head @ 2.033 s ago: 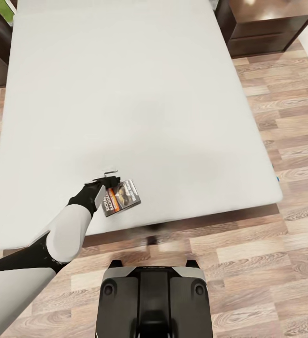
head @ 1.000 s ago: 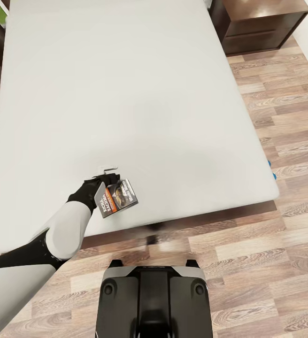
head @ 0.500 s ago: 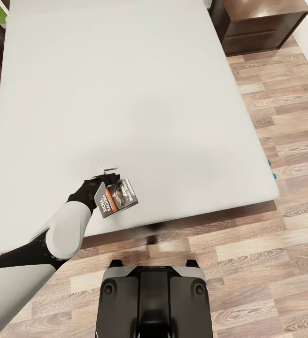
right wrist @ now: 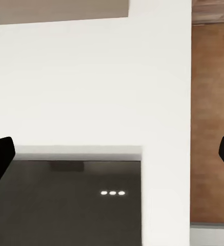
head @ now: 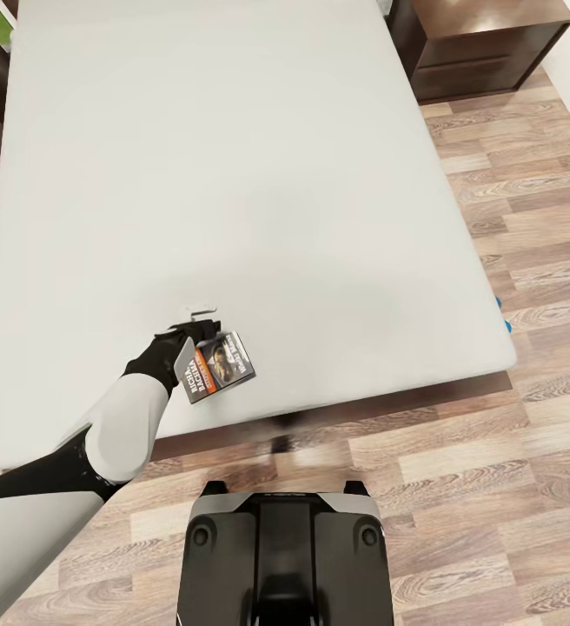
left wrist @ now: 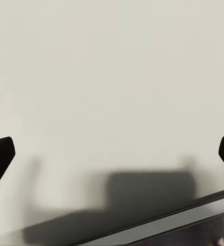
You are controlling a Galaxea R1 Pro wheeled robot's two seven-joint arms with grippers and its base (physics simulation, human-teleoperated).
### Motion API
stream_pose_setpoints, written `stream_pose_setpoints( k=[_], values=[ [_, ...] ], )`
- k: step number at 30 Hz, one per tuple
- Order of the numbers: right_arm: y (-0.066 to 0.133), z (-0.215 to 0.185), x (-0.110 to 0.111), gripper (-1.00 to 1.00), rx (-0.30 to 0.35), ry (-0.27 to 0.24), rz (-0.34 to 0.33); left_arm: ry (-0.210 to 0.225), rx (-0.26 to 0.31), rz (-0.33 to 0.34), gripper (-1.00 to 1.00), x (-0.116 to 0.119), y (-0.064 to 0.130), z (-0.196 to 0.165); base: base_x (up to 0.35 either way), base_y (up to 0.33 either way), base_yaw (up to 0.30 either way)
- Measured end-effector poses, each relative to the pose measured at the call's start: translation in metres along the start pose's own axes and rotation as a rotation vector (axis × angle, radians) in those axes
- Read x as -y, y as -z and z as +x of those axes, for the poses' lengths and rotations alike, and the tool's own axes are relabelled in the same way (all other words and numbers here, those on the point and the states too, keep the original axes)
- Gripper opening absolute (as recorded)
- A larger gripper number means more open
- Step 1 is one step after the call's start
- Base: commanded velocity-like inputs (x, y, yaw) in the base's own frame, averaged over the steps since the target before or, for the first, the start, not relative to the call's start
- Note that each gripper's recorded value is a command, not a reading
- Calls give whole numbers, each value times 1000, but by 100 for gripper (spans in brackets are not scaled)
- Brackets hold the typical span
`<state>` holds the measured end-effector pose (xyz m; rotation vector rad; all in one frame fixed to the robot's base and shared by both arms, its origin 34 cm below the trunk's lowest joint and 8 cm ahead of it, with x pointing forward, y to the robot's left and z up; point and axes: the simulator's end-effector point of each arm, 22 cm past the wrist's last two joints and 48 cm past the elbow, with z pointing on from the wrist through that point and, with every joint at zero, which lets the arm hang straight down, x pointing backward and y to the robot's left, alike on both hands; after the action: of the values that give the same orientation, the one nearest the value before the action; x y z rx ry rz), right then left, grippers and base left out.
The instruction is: In the bedroom, move the book from the bed onto either nightstand, and place the two sandals side by side next to the bed.
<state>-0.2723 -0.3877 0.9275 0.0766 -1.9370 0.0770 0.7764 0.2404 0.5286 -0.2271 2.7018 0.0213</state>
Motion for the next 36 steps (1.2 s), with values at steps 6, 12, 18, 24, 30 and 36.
stream_pose_setpoints(
  k=[6,12,18,24,30,36],
  values=[
    [0,0,0,100,0,0,0,0,13,-1,100,0,0,-3,0,0,0],
    [0,0,0,100,-1,0,-1,1,15,0,100,0,0,-3,0,0,0],
    [0,0,0,100,-1,0,0,1,14,2,100,1,0,-2,0,0,0],
    [0,0,0,100,0,0,-1,1,12,3,100,2,0,-1,-15,0,0],
    [0,0,-1,100,-1,1,-1,1,12,2,100,1,0,-1,-52,0,0],
    [0,0,-1,100,-1,1,-1,1,12,0,100,0,0,1,-17,0,0]
  ],
)
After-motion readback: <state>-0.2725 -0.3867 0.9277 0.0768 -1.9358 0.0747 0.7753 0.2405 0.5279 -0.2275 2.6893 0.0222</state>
